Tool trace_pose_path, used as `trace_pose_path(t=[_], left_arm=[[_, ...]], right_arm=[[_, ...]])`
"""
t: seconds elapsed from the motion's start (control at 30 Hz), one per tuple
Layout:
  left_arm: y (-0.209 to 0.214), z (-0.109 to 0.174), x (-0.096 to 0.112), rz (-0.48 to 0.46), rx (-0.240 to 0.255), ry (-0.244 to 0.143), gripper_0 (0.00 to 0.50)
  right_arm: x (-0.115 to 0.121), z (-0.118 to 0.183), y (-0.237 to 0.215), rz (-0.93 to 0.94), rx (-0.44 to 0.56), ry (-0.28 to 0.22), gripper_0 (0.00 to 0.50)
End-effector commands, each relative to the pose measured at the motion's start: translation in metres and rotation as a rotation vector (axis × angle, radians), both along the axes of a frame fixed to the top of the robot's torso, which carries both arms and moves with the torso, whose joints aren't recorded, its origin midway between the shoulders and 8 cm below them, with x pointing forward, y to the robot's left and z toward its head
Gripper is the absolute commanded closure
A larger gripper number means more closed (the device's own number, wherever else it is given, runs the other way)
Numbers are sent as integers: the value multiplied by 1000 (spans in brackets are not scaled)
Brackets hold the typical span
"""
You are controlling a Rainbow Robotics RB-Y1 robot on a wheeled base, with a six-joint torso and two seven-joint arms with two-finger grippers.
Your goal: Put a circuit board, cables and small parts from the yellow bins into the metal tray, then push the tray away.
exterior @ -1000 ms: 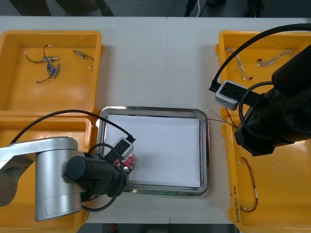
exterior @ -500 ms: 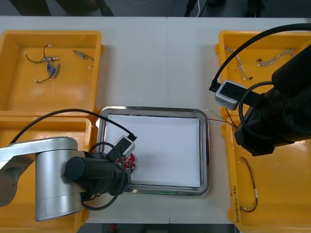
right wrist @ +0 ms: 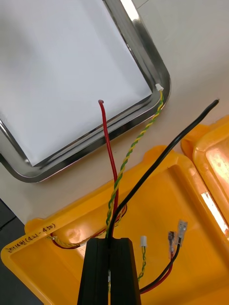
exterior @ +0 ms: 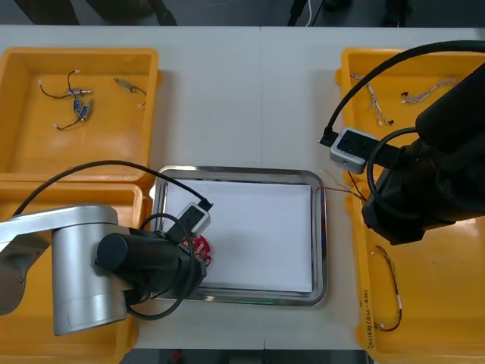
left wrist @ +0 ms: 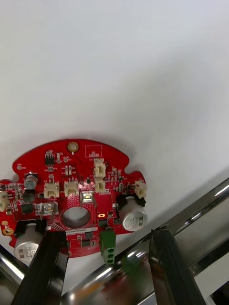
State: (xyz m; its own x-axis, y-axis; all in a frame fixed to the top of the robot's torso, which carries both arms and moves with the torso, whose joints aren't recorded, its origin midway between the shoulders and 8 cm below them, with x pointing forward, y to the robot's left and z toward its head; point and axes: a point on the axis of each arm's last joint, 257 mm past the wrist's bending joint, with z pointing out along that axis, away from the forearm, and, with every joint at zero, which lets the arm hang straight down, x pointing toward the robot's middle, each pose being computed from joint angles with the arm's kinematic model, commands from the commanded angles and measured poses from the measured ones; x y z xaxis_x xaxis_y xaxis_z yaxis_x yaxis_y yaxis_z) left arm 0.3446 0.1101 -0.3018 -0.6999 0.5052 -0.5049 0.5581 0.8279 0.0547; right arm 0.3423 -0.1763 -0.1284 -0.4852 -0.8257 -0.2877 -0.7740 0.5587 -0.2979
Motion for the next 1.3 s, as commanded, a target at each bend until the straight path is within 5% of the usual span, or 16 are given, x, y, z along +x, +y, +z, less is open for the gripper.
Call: trace_pose_path(t=[0.03, 0.57, 0.9, 1.3], left_arm=[[-2, 41, 16, 87, -69, -27, 0], [42, 106, 24, 177, -49, 8, 0], [100, 137, 31, 242, -18, -1, 0], [177, 159, 32, 340, 8, -2, 0]], right_arm=[[4, -7, 11, 43, -72, -16, 500], [15, -34, 104, 238, -79, 47, 500], [30, -61, 127, 405, -106, 59, 500], [17, -101, 140, 463, -175, 100, 500]])
